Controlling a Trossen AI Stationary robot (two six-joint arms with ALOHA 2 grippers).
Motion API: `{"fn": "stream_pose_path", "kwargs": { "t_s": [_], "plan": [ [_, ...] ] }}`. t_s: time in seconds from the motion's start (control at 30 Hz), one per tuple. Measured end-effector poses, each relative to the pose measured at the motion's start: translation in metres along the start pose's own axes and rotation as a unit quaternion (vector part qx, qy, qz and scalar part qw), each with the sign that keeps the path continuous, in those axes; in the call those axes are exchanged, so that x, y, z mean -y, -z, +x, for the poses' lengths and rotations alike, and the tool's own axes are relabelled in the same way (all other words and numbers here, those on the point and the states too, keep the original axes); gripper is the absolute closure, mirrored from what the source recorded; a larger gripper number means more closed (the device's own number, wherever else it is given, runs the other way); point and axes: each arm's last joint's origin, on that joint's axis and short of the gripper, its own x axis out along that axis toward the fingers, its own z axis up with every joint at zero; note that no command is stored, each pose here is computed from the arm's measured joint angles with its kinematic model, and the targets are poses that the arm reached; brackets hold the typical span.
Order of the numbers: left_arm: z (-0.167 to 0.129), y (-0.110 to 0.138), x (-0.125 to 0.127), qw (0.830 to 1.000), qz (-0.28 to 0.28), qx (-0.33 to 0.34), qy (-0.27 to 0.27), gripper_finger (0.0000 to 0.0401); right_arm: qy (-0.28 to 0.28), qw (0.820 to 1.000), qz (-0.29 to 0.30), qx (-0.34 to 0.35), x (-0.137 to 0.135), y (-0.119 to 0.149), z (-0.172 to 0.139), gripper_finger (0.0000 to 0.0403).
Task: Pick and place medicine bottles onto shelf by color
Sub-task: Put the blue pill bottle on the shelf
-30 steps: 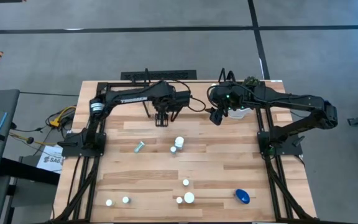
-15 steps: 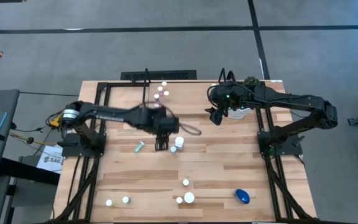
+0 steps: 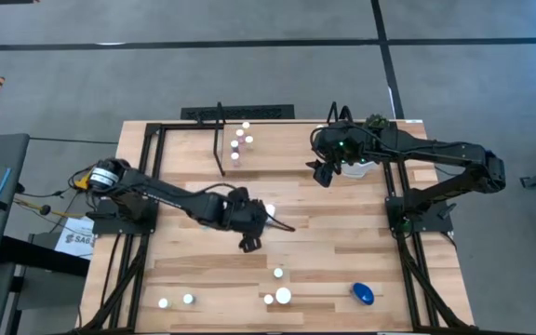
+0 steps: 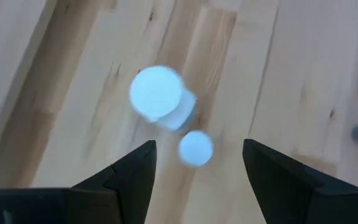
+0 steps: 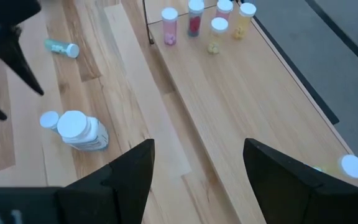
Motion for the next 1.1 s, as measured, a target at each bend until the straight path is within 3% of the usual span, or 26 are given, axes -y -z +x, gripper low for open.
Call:
{"fn": "stream_pose_path", "kwargs": {
  "t_s": [0.17, 0.53, 1.1],
  "plan": [
    [0.009, 0.007, 0.008, 0.998, -0.045, 0.049, -0.004, 0.0174, 0.0, 1.0, 0.0, 0.0, 0.0, 0.0, 0.0, 0.0133],
    [0.027, 0.027, 0.008, 0.99, -0.115, 0.077, -0.017, 0.0174, 0.0, 1.0, 0.0, 0.0, 0.0, 0.0, 0.0, 0.0133],
    [0.052, 0.052, 0.003, 0.987, -0.14, 0.077, 0.001, 0.0174, 0.0, 1.0, 0.0, 0.0, 0.0, 0.0, 0.0, 0.0133]
  ]
}}
